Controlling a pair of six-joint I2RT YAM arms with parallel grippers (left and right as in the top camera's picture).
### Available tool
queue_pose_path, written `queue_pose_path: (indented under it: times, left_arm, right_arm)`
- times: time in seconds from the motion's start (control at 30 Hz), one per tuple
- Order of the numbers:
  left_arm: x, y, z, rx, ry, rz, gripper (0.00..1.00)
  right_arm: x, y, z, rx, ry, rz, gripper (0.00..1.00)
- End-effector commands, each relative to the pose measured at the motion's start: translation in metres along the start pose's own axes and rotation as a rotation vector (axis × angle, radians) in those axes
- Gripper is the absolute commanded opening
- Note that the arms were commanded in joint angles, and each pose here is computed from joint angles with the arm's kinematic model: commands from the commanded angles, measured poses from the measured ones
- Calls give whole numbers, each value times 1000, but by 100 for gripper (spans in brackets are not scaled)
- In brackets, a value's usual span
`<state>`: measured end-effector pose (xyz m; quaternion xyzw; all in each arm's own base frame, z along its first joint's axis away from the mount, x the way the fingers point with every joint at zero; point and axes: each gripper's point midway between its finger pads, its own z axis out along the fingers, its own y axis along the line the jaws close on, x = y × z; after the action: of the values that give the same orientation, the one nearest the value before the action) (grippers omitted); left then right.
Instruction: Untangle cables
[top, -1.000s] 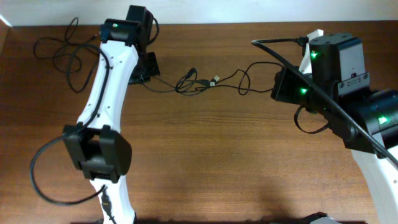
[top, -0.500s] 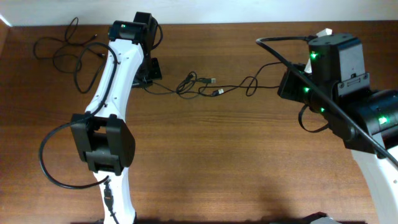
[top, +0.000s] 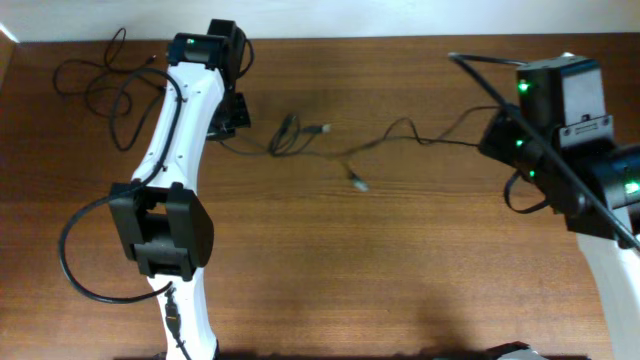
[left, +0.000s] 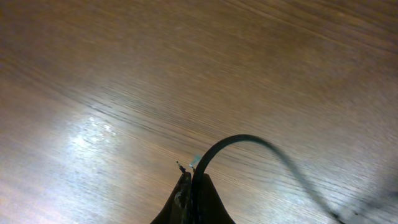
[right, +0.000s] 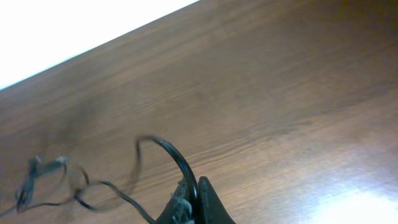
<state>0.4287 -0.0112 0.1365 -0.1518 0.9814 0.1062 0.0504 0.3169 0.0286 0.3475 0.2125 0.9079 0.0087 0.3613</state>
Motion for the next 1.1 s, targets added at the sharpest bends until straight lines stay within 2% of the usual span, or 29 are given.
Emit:
queue_pose_path:
  times: [0.0, 0.1, 0.27, 0.43, 0.5, 0.6, 0.67, 0.77, 0.8, 0.83, 0.9, 1.07]
  left_arm:
    - [-7, 16, 6, -45, -3, -38, 1]
    - [-6, 14, 6, -30, 3, -38, 2]
    - [-4, 6, 6, 13, 19, -39, 2]
    - [7, -30, 1, 206, 84, -24, 5]
    - [10, -48, -3, 296, 93, 45, 9]
    - [12, -59, -7, 342, 92, 83, 20]
    - [13, -61, -7, 342, 92, 88, 34]
    - [11, -62, -7, 341, 85, 89, 75]
    - [11, -62, -7, 342, 83, 89, 86]
    - [11, -62, -7, 342, 83, 89, 93]
    - [11, -62, -7, 342, 83, 94, 99]
    - [11, -62, -7, 342, 82, 101, 99]
  right_arm:
    - [-14, -28, -8, 69, -52, 81, 4]
    - [-14, -41, -5, 83, -31, 177, 4]
    - [-11, -38, -4, 46, 2, 193, 4]
    - [-8, -28, -4, -7, 28, 195, 4]
    - [-6, -22, -3, -41, 47, 196, 4]
    - [-4, -19, -3, -54, 57, 196, 4]
    - [-3, -15, -2, -73, 71, 175, 4]
    - [3, 1, 2, -149, 118, 115, 4]
    - [5, 7, 5, -179, 139, 91, 4]
    - [6, 10, 7, -190, 152, 85, 4]
    - [9, 13, 12, -195, 176, 84, 4]
    - [15, 23, 23, -224, 230, 79, 4]
